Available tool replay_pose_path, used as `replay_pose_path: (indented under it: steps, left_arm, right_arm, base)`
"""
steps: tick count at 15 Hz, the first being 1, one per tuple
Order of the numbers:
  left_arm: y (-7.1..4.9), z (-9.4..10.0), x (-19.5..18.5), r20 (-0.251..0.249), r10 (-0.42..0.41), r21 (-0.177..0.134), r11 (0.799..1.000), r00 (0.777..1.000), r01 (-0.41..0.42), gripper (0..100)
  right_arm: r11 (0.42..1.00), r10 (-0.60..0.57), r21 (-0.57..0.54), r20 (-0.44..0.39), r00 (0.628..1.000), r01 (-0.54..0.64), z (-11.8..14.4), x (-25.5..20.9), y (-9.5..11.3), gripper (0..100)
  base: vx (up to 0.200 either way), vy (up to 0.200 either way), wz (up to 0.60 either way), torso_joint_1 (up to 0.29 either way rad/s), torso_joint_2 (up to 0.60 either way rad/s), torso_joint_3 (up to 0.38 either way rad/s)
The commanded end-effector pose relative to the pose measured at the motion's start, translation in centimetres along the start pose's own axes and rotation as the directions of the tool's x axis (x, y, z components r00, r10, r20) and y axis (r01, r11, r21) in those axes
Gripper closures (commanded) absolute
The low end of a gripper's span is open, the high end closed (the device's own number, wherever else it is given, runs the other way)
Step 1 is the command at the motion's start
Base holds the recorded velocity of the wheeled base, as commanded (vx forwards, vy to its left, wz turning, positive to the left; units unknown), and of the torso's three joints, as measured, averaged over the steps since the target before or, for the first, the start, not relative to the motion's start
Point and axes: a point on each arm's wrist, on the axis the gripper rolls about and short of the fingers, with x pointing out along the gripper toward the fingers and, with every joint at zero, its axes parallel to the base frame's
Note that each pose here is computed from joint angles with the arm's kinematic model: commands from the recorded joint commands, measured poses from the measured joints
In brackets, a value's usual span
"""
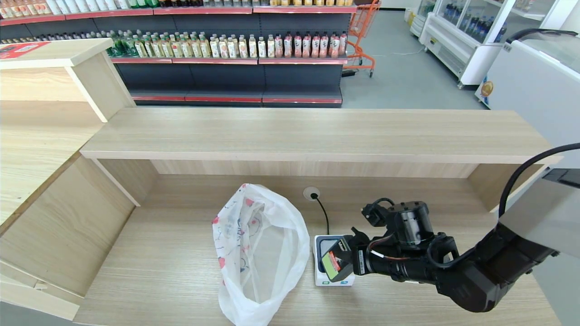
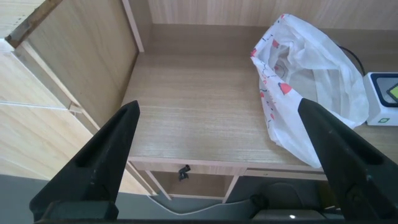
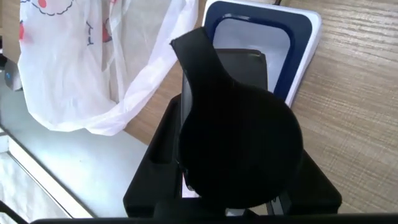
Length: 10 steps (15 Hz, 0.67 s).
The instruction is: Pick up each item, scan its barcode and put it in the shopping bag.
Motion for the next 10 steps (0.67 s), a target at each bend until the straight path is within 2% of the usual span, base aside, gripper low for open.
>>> replay_pose_path:
  steps: [1, 3, 10]
  left_arm:
    - [0.0, 0.0, 0.0, 0.001, 0.0, 0.0, 1.0, 1.0, 0.0, 0]
    - [0.0, 0.0, 0.0, 0.001, 0.0, 0.0, 1.0, 1.0, 0.0, 0]
    - [0.0, 0.0, 0.0, 0.001, 0.0, 0.0, 1.0, 1.0, 0.0, 0]
  right_arm:
    - [1.0, 0.002, -0.001, 0.004, 1.0, -0.002, -0.2, 0.4, -0.1, 100]
    - [1.0, 0.011, -0.007, 0.03, 1.0, -0.011, -0.2, 1.0, -0.2, 100]
    - [1.0, -0.011, -0.016, 0.037, 0.999, 0.012, -0.5, 2.1, -0.2, 100]
  base:
    - [0.0, 0.0, 0.0, 0.0, 0.0, 0.0]
    - [0.0, 0.0, 0.0, 0.0, 0.0, 0.0]
    - [0.0, 0.0, 0.0, 0.0, 0.0, 0.0]
